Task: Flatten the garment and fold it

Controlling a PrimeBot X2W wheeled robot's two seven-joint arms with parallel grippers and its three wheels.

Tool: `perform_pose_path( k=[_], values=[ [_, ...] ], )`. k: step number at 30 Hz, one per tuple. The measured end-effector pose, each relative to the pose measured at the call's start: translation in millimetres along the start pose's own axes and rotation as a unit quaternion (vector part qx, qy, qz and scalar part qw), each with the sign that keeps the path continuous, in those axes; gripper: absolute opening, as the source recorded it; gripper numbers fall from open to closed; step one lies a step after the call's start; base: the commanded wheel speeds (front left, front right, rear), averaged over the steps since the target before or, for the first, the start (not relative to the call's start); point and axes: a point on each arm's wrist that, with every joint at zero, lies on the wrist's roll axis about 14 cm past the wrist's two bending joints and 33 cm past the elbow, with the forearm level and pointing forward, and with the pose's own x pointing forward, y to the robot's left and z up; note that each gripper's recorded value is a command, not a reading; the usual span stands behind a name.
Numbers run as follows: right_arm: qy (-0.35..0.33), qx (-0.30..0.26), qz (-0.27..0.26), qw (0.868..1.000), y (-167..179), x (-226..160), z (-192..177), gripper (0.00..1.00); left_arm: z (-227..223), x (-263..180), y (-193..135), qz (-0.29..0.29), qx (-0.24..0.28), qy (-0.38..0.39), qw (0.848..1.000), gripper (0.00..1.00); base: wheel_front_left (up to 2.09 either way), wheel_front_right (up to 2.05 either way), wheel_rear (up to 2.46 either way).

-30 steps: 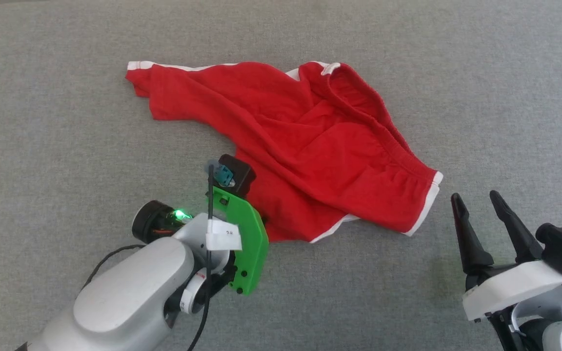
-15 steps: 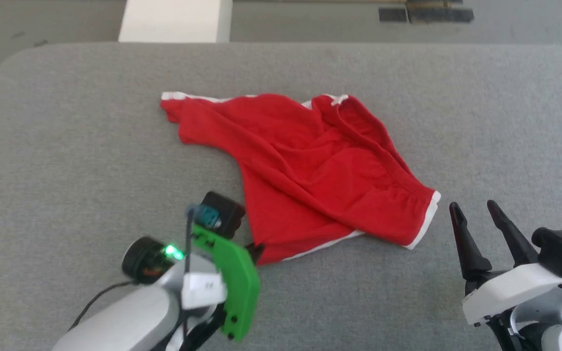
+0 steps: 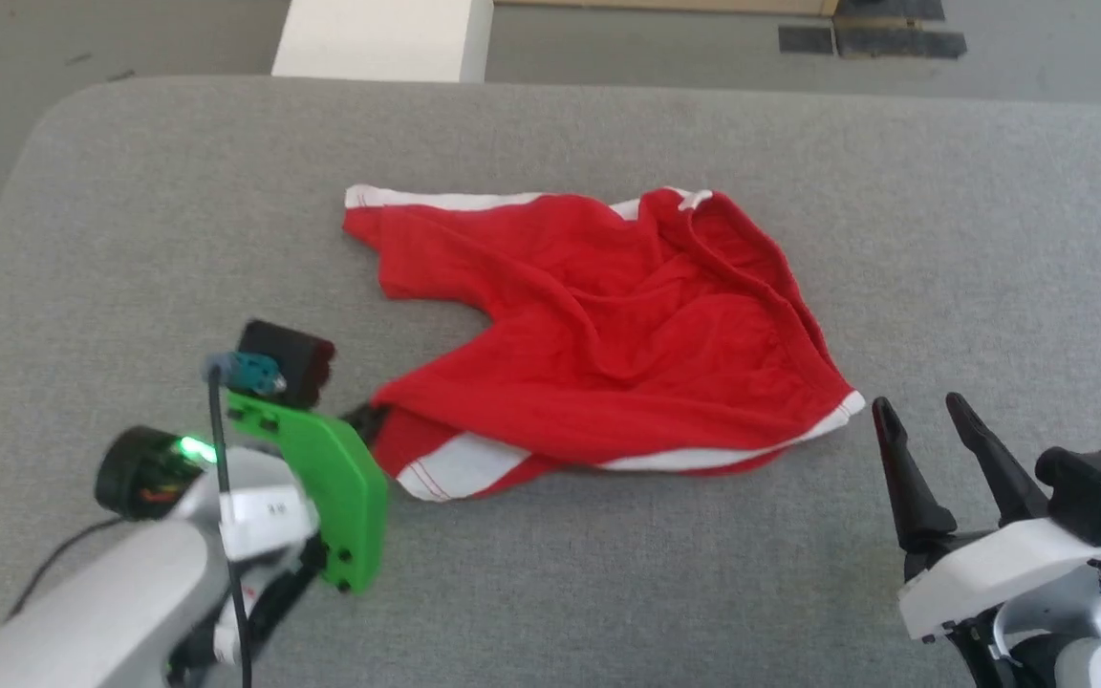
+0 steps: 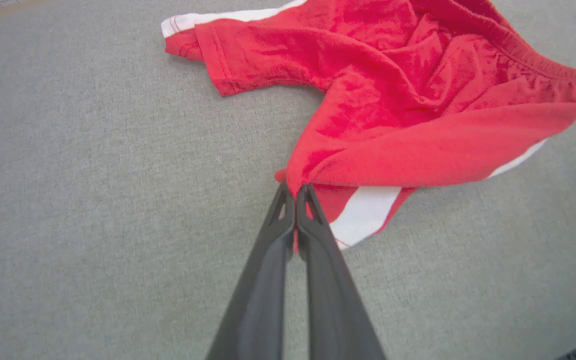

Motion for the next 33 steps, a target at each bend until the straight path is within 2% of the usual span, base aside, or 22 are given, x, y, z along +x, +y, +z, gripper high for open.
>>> perform_pose_path(
  k=[4, 9, 10, 12, 17, 21, 24, 28, 33],
  values=[
    [0.007, 0.003, -0.010, 1.000, -6.5, 3.7, -5.8, 1.00, -2.0, 26.6, 21.4, 0.017, 0.010, 0.013, 1.000, 0.00, 0.00, 0.00, 0.00],
    [0.017, 0.004, -0.025, 1.000, -16.3, 3.2, -14.7, 1.00, -15.3, 57.6, 29.5, 0.021, 0.010, 0.039, 0.999, 0.00, 0.00, 0.00, 0.00],
    [0.019, 0.004, -0.027, 0.999, -17.7, 3.2, -16.1, 1.00, -20.6, 62.8, 30.4, 0.021, 0.012, 0.048, 0.999, 0.23, 0.00, 0.00, 0.00],
    [0.020, 0.005, -0.030, 0.999, -19.3, 3.4, -17.6, 1.00, -31.2, 70.2, 32.7, 0.024, 0.012, 0.066, 0.997, 1.00, 0.00, 0.00, 0.00],
    [0.018, 0.007, -0.030, 0.999, -19.0, 5.0, -17.1, 1.00, -38.4, 76.9, 38.6, 0.037, 0.012, 0.064, 0.997, 1.00, 0.00, 0.00, 0.00],
    [0.012, 0.007, -0.026, 1.000, -15.7, 4.4, -12.8, 1.00, -20.6, 71.7, 40.8, 0.048, 0.007, 0.018, 0.999, 1.00, 0.00, 0.00, 0.00],
    [0.003, 0.005, -0.022, 1.000, -13.2, 3.1, -6.4, 1.00, 4.8, 60.8, 46.2, 0.068, 0.010, -0.046, 0.997, 1.00, 0.00, 0.00, 0.00],
    [-0.005, 0.003, -0.014, 1.000, -8.3, 1.0, 2.0, 1.00, 41.3, 39.0, 46.6, 0.088, 0.006, -0.151, 0.984, 1.00, 0.00, 0.00, 0.00],
    [-0.009, 0.002, -0.001, 1.000, 0.5, -2.5, 9.7, 1.00, 54.4, 6.4, 49.9, 0.122, 0.012, -0.249, 0.961, 1.00, 0.00, 0.00, 0.00]
  ],
)
